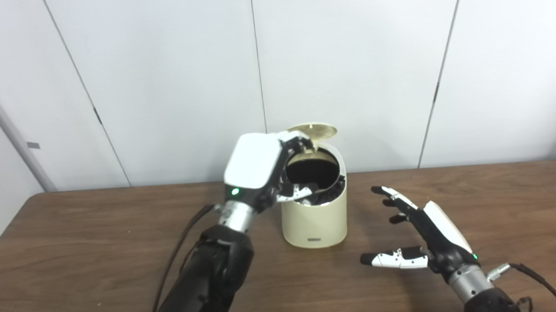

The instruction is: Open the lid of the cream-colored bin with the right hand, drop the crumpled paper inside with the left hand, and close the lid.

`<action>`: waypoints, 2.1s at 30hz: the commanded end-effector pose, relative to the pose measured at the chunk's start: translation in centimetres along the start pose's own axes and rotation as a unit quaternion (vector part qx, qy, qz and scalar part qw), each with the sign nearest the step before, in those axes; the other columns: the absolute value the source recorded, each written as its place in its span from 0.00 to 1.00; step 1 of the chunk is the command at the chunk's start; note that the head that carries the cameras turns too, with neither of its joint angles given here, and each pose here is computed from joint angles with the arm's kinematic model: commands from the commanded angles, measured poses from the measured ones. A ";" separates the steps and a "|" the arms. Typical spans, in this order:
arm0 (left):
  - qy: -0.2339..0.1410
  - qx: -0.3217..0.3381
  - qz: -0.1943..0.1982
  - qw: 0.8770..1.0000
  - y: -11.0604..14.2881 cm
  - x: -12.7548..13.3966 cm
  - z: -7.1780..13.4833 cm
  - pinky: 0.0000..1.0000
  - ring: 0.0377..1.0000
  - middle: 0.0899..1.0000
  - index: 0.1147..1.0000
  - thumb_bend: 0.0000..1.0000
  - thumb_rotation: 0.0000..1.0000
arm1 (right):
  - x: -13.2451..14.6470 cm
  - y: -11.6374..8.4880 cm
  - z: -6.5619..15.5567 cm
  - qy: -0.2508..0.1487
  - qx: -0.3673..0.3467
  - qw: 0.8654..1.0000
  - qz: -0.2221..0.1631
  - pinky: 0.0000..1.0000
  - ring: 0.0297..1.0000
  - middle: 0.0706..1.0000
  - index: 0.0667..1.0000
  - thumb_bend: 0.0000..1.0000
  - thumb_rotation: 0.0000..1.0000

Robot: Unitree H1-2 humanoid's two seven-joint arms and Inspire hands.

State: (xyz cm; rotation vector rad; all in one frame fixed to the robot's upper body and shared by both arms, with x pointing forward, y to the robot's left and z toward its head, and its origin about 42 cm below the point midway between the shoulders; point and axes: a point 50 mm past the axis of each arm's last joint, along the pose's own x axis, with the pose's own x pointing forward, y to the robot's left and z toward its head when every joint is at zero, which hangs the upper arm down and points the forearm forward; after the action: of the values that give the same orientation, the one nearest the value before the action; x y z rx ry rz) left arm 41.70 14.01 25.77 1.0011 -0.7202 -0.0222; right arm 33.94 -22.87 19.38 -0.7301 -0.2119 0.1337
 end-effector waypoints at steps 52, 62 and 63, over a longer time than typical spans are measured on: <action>0.227 -0.327 -0.082 0.913 0.8 -18.5 -6.2 0.59 0.67 0.72 0.75 0.62 0.06 | 9.0 -8.1 9.9 -0.176 -0.082 0.979 -0.057 0.65 0.80 0.87 0.88 0.76 0.47; 0.238 -0.332 -0.084 0.909 0.2 -19.9 -6.4 0.59 0.68 0.72 0.75 0.63 0.03 | 10.7 -8.7 12.3 -0.175 -0.101 0.979 -0.022 0.68 0.85 0.92 0.90 0.71 0.45; 0.240 -0.334 -0.083 0.908 0.2 -19.9 -6.3 0.59 0.69 0.72 0.75 0.63 0.01 | 10.9 -8.8 12.5 -0.178 -0.103 0.978 -0.020 0.68 0.85 0.92 0.90 0.71 0.44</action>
State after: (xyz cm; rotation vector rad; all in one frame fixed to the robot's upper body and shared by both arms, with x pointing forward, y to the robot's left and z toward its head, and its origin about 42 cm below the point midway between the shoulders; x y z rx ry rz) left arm 30.00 25.15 13.35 0.3654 -0.1522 -0.1677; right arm 41.71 -19.54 32.67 -0.8862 -0.4926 0.2271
